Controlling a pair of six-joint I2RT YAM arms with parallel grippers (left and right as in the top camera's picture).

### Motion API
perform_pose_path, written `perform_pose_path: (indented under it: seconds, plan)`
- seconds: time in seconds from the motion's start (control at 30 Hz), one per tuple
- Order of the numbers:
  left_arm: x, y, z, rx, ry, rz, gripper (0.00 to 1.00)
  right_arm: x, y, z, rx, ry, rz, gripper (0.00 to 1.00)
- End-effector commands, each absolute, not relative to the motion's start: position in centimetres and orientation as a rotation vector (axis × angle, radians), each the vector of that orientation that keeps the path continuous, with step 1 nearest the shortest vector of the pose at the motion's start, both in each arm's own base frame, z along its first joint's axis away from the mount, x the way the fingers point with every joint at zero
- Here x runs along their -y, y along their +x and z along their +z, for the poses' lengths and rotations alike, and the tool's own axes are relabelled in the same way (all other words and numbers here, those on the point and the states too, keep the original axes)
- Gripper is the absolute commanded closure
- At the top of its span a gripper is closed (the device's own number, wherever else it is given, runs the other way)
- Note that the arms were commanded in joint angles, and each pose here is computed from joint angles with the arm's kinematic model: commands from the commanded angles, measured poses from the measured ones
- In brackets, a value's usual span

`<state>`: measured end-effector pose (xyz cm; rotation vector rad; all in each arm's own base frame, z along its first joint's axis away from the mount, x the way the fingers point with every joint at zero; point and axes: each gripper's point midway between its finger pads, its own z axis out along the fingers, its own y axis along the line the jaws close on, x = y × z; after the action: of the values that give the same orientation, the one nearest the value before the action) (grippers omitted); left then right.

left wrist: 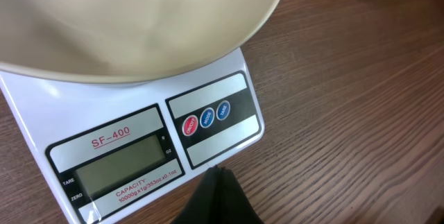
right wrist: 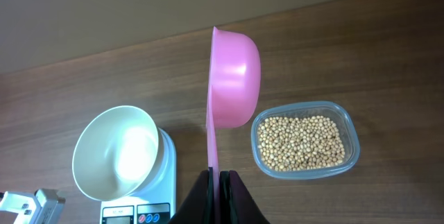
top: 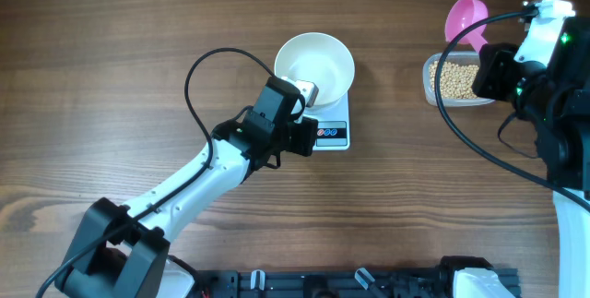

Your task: Scoop item into bowl and weigh 150g on scale

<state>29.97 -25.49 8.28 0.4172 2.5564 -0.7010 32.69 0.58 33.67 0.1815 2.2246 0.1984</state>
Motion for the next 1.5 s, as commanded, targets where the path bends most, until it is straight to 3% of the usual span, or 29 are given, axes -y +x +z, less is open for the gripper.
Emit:
perform_pose_path:
  seconds: [0.0,0.47,1.47]
  plan:
    - [24.9,30.1,7.4,-2.569,0.43,-0.631,0.96,-0.5,32.9,34.0,-2.214,0.162,0.186,0.96]
    - [23.4,27.4,10.9,-2.585,0.409,-0.664,0.96,-0.4,33.0,34.1,-2.209,0.161,0.185,0.96]
    - [26.4,28.1,4.3,-2.566,0.373,-0.629,0.96,-0.4,33.5,33.9,-2.21,0.161,0.186,0.96]
